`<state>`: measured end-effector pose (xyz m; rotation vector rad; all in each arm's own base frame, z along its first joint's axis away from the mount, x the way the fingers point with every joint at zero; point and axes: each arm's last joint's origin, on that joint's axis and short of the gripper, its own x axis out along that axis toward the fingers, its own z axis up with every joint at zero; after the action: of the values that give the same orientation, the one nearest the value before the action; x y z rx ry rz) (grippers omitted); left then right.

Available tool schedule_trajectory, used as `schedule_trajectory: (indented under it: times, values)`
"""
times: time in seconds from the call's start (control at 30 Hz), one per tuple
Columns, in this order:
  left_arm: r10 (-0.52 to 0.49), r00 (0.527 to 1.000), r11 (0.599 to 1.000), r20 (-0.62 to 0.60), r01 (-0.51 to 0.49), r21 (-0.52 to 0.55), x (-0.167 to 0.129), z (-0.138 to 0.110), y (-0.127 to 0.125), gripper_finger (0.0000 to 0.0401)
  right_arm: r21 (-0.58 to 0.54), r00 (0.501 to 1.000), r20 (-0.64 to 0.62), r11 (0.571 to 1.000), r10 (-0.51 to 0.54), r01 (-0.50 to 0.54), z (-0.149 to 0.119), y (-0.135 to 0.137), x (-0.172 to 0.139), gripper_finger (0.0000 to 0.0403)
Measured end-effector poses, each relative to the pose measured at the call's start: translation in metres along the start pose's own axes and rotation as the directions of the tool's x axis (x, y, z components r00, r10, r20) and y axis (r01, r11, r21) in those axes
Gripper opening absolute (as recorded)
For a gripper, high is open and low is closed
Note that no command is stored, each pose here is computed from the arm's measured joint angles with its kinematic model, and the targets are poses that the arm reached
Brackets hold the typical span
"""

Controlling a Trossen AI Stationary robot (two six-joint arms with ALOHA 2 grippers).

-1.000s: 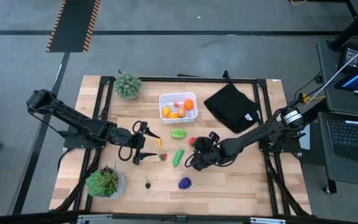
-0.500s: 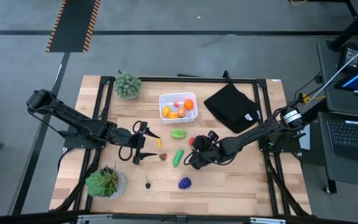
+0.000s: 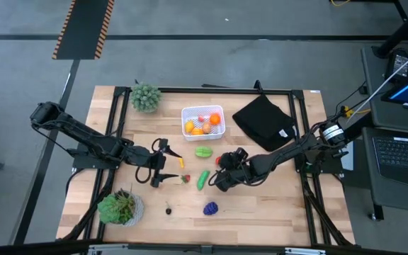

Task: Pick and placing Produce into tupperware
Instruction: Put the right strawberry into the white bin

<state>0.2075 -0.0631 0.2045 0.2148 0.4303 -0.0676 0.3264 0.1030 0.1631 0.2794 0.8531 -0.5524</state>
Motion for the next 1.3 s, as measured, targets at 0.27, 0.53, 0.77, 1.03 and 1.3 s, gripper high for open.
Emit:
schedule_trajectory:
  times: [0.27,0.53,0.77,1.03,1.3]
  values:
    - [0.0,1.0,1.0,-0.003,0.0,0.0,0.0,0.0,0.0,0.0339,0.066,1.0,-0.002,0.998,-0.006,0.006,0.002,-0.002,0.002,0.0322]
    - [0.0,1.0,1.0,-0.003,0.0,-0.001,0.0,0.0,0.0,0.0339,0.134,0.999,-0.011,0.99,-0.035,0.036,0.004,-0.008,0.014,0.0322]
    - [-0.001,1.0,1.0,-0.006,0.001,0.0,0.0,-0.001,0.0,0.0339,0.128,0.995,-0.049,0.987,-0.091,0.096,-0.004,-0.012,0.039,0.0322]
    - [-0.001,1.0,1.0,-0.007,0.001,0.0,0.0,-0.001,0.0,0.0339,0.139,0.991,-0.073,0.983,-0.109,0.118,-0.007,-0.016,0.057,0.0322]
    - [-0.001,1.0,1.0,-0.008,0.001,0.0,0.0,-0.001,0.0,0.0339,0.172,0.991,-0.09,0.979,-0.094,0.109,-0.005,-0.017,0.058,0.0322]
